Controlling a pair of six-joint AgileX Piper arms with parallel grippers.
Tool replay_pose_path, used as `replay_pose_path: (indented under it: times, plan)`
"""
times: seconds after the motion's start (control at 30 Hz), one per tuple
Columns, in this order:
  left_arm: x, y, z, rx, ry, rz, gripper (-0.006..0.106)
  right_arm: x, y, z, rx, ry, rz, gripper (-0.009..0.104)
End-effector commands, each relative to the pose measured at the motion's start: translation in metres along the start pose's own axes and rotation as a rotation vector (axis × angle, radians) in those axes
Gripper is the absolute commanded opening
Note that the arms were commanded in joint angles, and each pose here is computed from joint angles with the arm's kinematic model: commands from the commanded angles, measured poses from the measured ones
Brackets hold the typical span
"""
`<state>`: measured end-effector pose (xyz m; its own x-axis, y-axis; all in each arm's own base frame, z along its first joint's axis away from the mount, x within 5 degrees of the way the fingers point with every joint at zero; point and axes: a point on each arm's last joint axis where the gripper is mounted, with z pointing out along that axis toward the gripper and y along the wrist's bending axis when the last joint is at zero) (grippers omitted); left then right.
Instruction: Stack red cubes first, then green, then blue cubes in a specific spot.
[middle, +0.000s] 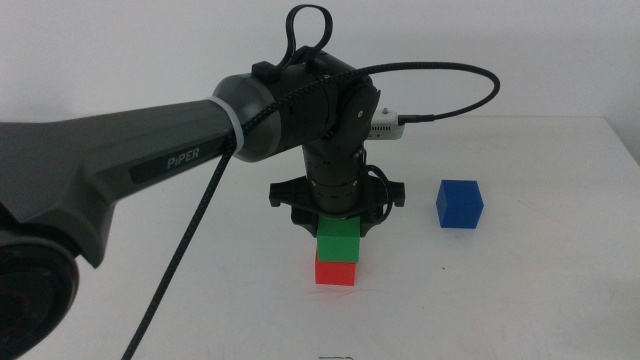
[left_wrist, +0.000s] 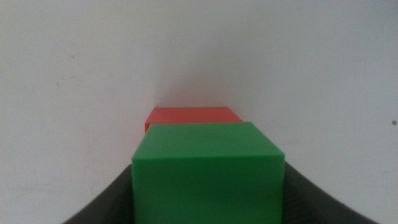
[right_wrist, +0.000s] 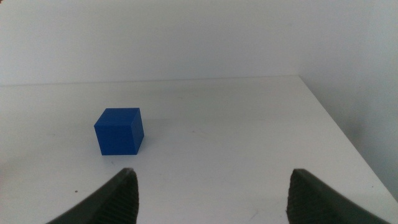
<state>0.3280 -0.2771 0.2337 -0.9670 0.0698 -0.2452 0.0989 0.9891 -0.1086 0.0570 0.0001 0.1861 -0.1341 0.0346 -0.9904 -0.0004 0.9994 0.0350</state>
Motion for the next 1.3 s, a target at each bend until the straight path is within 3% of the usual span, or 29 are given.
replay_pose_path:
  times: [0.0,0.17,0.37,0.83,0.93,1.07,1.27]
  plan:
    - [-0.006,-0.004,-0.034,0.065,-0.096,0.010,0.030,-0.012,0.000,0.000,0.004,-0.075,-0.019,0.061]
    - [-0.008,-0.002,-0.034,0.037,-0.116,0.031,0.048,-0.012,0.000,0.000,0.004,-0.075,-0.019,0.061]
    - [-0.008,-0.001,-0.034,0.026,-0.121,0.039,0.062,-0.012,0.000,0.000,0.004,-0.075,-0.019,0.061]
    - [-0.006,-0.005,-0.034,0.067,-0.092,0.015,0.066,-0.012,0.000,0.000,0.004,-0.075,-0.019,0.061]
    - [-0.006,-0.004,-0.038,0.068,-0.100,0.063,0.075,-0.012,0.000,0.000,0.004,-0.075,-0.019,0.061]
    - [-0.008,0.002,-0.053,0.077,-0.130,0.108,0.094,-0.012,0.000,0.000,0.004,-0.075,-0.019,0.061]
    - [-0.007,0.017,-0.089,0.089,-0.174,0.145,0.094,-0.012,0.000,0.000,0.004,-0.075,-0.019,0.061]
